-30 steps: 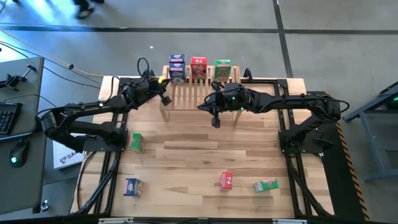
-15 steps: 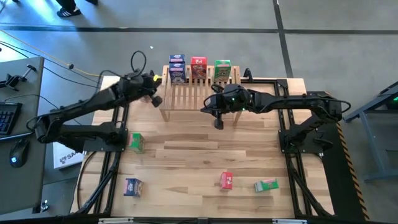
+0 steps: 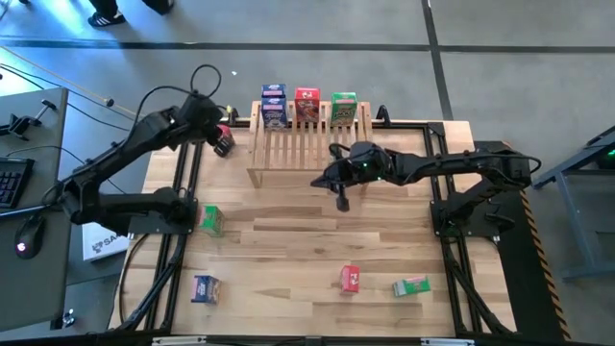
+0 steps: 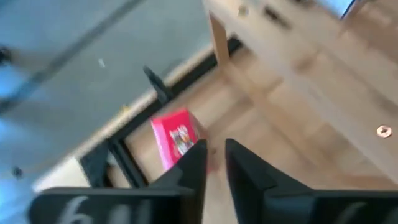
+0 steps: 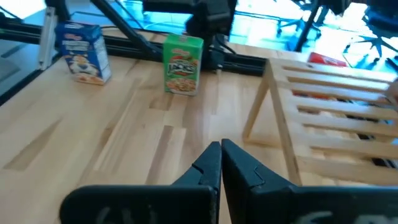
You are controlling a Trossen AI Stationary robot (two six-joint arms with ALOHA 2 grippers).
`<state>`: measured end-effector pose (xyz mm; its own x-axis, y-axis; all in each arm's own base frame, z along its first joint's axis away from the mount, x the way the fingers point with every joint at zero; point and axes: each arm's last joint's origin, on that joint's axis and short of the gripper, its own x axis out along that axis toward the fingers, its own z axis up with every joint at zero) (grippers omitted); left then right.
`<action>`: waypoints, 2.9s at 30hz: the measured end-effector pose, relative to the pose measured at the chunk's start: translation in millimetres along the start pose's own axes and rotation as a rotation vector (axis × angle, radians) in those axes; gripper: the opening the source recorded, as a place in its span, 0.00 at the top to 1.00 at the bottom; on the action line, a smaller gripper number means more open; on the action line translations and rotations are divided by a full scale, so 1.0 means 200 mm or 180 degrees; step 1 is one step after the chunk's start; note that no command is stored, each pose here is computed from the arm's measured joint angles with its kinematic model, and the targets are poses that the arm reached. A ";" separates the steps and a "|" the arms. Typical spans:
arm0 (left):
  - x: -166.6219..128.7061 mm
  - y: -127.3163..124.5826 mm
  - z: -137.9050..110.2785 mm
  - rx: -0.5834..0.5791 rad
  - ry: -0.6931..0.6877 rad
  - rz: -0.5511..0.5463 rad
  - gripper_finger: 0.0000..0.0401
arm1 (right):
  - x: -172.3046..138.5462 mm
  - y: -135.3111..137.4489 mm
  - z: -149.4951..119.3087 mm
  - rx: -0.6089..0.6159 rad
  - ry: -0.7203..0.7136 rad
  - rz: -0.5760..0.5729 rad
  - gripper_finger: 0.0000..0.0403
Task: Stack cereal on shelf
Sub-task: Put the top red cereal box on the shelf and align it with the other red cereal box
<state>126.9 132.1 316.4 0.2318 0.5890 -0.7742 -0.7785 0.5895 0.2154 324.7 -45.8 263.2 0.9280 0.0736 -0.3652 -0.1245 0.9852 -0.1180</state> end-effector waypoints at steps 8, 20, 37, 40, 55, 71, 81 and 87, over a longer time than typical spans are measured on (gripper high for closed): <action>0.18 0.03 0.02 -0.0002 0.0524 -0.0023 0.58 | -0.01 0.05 0.03 -0.0107 -0.0036 0.0109 1.00; 0.38 0.06 0.03 -0.0090 0.1037 0.0354 0.36 | -0.03 0.08 0.04 -0.0094 -0.0064 0.0145 1.00; 0.56 0.11 0.00 -0.0205 0.1513 0.0276 0.35 | -0.02 0.08 0.04 -0.0131 -0.0063 0.0154 1.00; 0.57 0.11 0.00 -0.0169 0.1511 0.0259 0.39 | -0.02 0.08 0.04 -0.0130 -0.0060 0.0155 1.00; 0.40 0.14 0.03 -0.0009 0.1208 0.0248 0.65 | -0.02 0.08 0.04 -0.0130 -0.0058 0.0156 1.00; -0.53 0.15 0.06 0.0334 -0.0432 -0.0208 0.66 | -0.02 0.08 0.04 -0.0085 -0.0059 0.0170 1.00; -0.72 0.03 0.02 0.0816 -0.0759 -0.1161 0.66 | -0.02 0.08 0.04 -0.0041 -0.0057 0.0171 1.00; -0.64 -0.17 0.16 0.1360 -0.0677 -0.1514 0.66 | -0.02 0.08 0.04 0.0050 -0.0055 0.0171 1.00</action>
<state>142.0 55.4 426.9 0.6363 0.2813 -0.7183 -0.2742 0.9528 0.1303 321.0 -28.9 270.4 0.9261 0.1291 -0.3545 -0.1690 0.9820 -0.0840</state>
